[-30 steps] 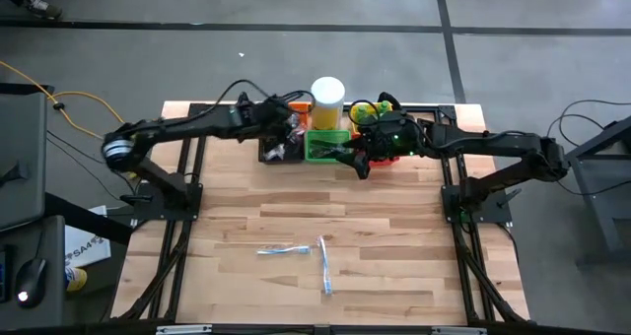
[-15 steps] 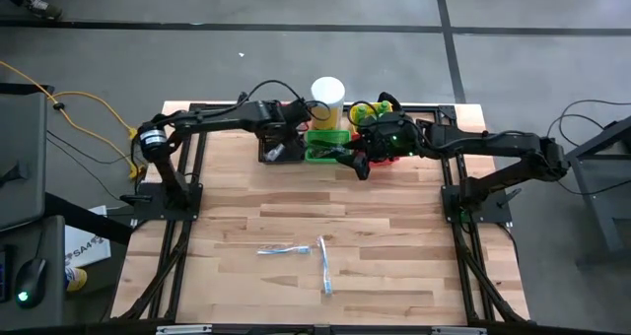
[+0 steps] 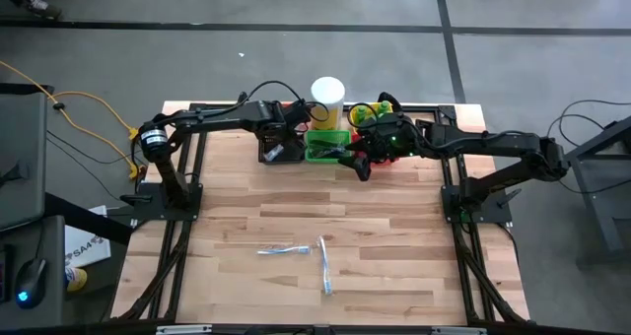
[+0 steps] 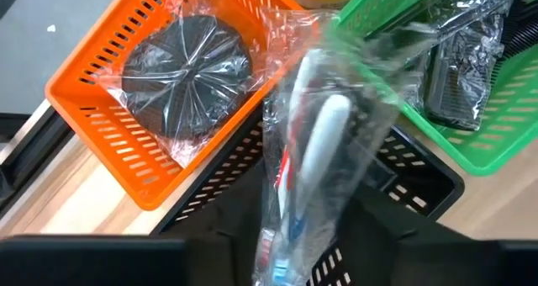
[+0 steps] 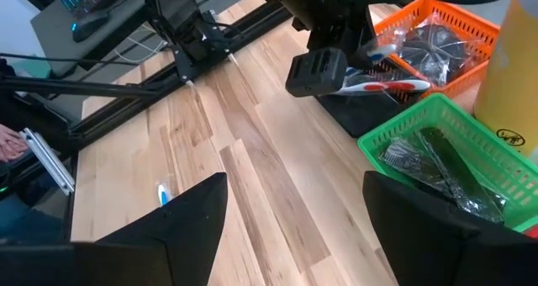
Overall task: Pick & Place Travel size toiletries
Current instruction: Put the blue toothbrush into the black bin
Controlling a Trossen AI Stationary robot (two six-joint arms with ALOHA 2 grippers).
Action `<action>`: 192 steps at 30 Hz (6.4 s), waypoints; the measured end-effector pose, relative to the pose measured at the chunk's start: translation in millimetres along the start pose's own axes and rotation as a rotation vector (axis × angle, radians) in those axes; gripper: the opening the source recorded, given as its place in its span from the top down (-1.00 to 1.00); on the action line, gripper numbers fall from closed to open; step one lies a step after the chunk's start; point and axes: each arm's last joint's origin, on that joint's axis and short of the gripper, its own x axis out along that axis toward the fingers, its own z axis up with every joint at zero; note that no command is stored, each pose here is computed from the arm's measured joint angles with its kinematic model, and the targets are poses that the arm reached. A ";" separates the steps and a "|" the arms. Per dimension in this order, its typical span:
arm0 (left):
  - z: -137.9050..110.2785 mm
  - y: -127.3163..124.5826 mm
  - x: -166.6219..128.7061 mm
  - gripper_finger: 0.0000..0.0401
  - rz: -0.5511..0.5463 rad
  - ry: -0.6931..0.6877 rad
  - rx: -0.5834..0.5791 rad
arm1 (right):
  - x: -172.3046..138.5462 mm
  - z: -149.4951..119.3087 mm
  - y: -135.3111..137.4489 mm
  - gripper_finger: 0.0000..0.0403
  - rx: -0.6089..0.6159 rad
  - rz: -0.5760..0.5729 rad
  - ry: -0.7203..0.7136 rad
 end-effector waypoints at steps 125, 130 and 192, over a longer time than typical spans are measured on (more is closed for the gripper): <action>-245.0 -108.3 -82.4 0.13 -0.502 0.100 0.401 | 117.5 -136.4 106.7 -0.34 0.400 -0.001 0.550; -245.3 -100.3 -86.4 0.13 -0.484 0.097 0.462 | 109.4 -138.5 120.1 -0.34 0.483 -0.043 0.585; -222.2 -81.2 -115.7 0.13 -0.584 -0.163 0.409 | 154.8 -225.8 139.6 0.99 -0.572 0.215 0.653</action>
